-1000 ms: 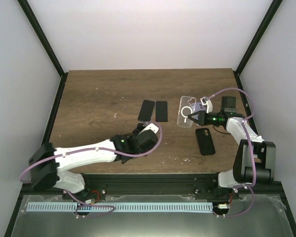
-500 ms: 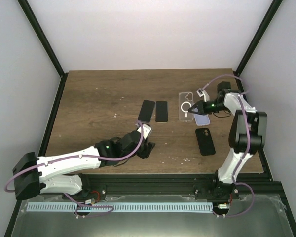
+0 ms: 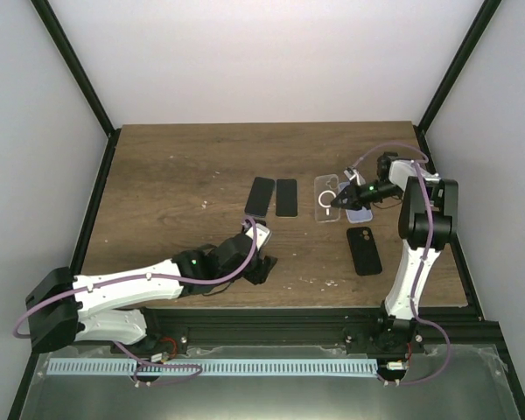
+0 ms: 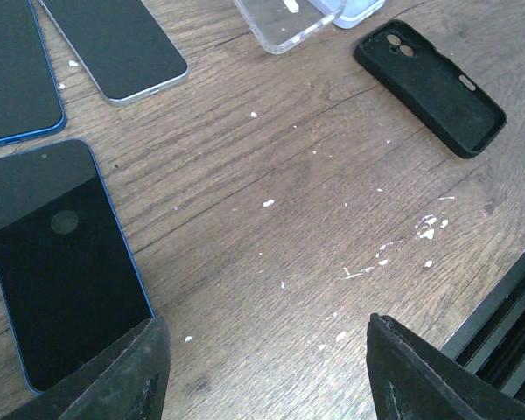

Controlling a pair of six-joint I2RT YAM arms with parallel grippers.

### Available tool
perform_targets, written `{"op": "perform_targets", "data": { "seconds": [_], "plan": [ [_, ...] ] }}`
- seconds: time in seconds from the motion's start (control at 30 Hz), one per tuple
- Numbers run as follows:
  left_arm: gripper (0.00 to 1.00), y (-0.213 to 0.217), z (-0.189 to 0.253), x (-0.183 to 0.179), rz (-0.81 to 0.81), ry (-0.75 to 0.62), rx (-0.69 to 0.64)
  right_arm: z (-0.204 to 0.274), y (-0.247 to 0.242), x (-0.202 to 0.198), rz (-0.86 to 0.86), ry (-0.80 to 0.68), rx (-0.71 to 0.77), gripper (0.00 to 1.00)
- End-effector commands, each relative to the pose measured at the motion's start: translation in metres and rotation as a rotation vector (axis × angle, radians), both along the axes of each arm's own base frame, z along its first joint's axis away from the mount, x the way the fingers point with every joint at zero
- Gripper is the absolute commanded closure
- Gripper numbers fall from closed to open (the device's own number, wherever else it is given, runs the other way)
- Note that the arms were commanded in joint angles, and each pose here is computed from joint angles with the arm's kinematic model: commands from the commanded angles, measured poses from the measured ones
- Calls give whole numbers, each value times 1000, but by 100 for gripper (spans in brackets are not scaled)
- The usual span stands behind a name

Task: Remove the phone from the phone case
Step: Place the phone case at the center of the board.

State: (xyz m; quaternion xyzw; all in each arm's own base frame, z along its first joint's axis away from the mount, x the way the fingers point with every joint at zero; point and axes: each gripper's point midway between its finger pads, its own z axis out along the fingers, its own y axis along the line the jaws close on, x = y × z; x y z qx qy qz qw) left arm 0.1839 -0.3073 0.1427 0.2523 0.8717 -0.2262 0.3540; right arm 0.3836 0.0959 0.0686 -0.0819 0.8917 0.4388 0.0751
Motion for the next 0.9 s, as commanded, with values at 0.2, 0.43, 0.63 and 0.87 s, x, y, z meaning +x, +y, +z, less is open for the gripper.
{"op": "perform_targets", "data": {
  "seconds": [0.2, 0.43, 0.63, 0.87],
  "plan": [
    [37, -5, -6, 4, -1, 12, -13, -29, 8, 20, 40, 57, -67, 99],
    [37, -3, -11, 6, 8, 16, -1, -32, 13, 21, 40, 50, -101, 90],
    [37, -1, -11, 8, 19, 12, 0, -30, 4, 21, 19, 29, -173, 78],
    [37, 3, -2, 11, 31, -4, -18, -9, 2, 14, 3, 2, -202, 67]
  ]
}}
